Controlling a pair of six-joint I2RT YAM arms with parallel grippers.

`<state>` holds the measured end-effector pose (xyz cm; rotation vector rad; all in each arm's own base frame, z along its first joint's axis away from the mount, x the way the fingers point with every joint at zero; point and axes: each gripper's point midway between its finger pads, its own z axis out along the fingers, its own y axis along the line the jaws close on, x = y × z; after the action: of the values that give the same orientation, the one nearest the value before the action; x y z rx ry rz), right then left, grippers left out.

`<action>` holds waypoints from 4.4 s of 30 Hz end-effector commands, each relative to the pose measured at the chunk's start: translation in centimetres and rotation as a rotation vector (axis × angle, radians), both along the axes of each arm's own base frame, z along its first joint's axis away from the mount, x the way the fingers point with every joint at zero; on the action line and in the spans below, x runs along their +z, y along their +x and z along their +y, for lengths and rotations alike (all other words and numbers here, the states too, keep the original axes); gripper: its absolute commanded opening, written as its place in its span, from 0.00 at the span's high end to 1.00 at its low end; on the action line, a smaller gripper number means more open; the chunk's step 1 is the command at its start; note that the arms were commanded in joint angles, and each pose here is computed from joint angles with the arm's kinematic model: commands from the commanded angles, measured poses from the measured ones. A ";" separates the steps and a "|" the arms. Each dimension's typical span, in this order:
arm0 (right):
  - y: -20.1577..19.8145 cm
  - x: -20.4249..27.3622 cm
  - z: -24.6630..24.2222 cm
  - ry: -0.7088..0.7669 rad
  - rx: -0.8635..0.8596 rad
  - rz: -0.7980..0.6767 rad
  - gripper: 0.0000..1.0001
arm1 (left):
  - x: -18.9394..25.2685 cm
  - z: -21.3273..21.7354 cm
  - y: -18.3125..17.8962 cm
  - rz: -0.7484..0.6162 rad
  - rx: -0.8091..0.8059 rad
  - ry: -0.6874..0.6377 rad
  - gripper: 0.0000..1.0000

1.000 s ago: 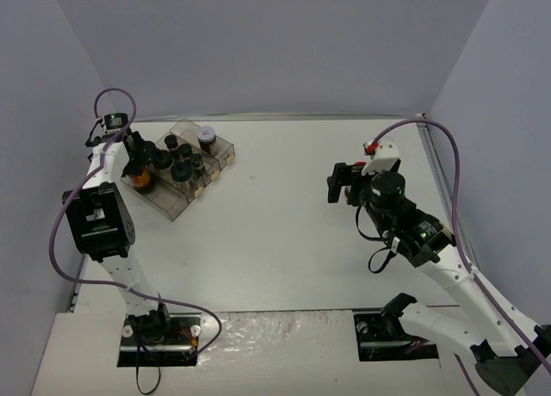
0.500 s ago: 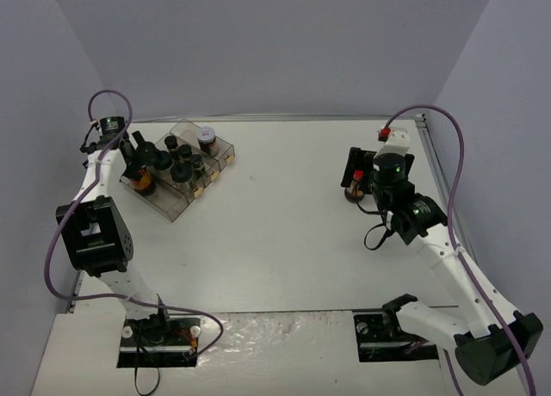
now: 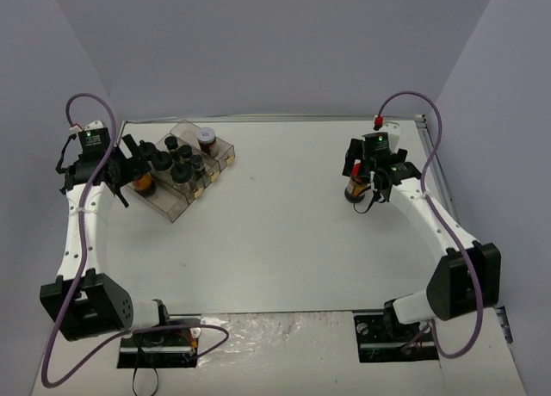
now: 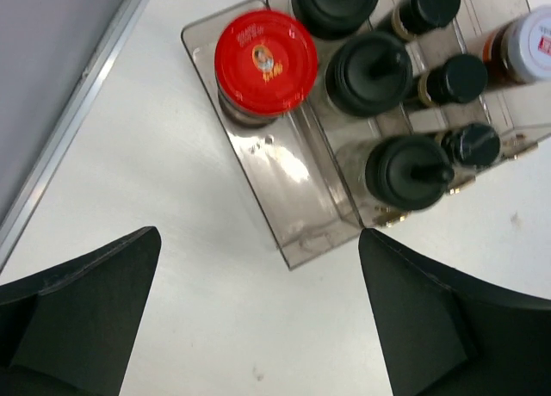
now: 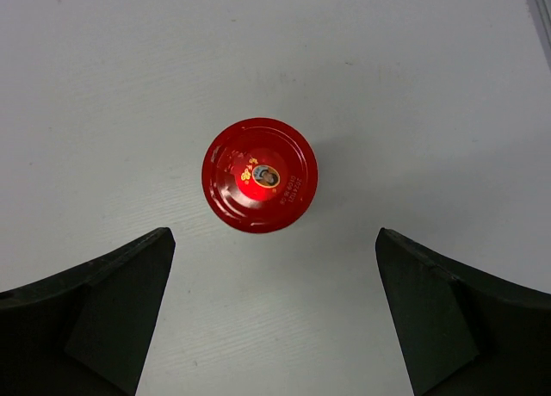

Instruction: Organize the condiment bottles

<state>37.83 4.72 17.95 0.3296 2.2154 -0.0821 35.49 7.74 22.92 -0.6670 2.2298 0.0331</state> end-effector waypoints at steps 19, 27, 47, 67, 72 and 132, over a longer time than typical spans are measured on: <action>5.3 -5.9 1.7 0.014 0.130 0.072 0.74 | 7.2 -11.0 -5.6 -0.153 -0.450 0.007 0.03; 1.3 -1.5 15.8 0.027 0.590 -0.045 1.00 | 10.2 -13.7 -5.0 -0.243 -0.548 -0.015 0.03; -7.1 -4.8 33.2 -0.082 1.119 -0.086 0.63 | 9.9 -18.3 -6.0 -0.285 -0.709 -0.045 0.03; -12.3 10.5 15.9 0.057 0.633 -0.420 0.00 | 4.9 -26.7 -5.3 -0.254 -0.890 0.000 0.03; -12.6 12.2 11.0 0.093 0.454 -0.494 0.00 | 2.4 -31.4 -5.3 -0.219 -0.985 0.054 0.03; -12.2 12.2 9.9 0.093 0.465 -0.483 0.00 | -7.3 -33.2 -4.1 0.161 -0.864 0.189 0.03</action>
<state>25.17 14.35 29.00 -0.1281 1.8049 0.3012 30.18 -25.19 13.89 0.5112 2.4613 -0.1128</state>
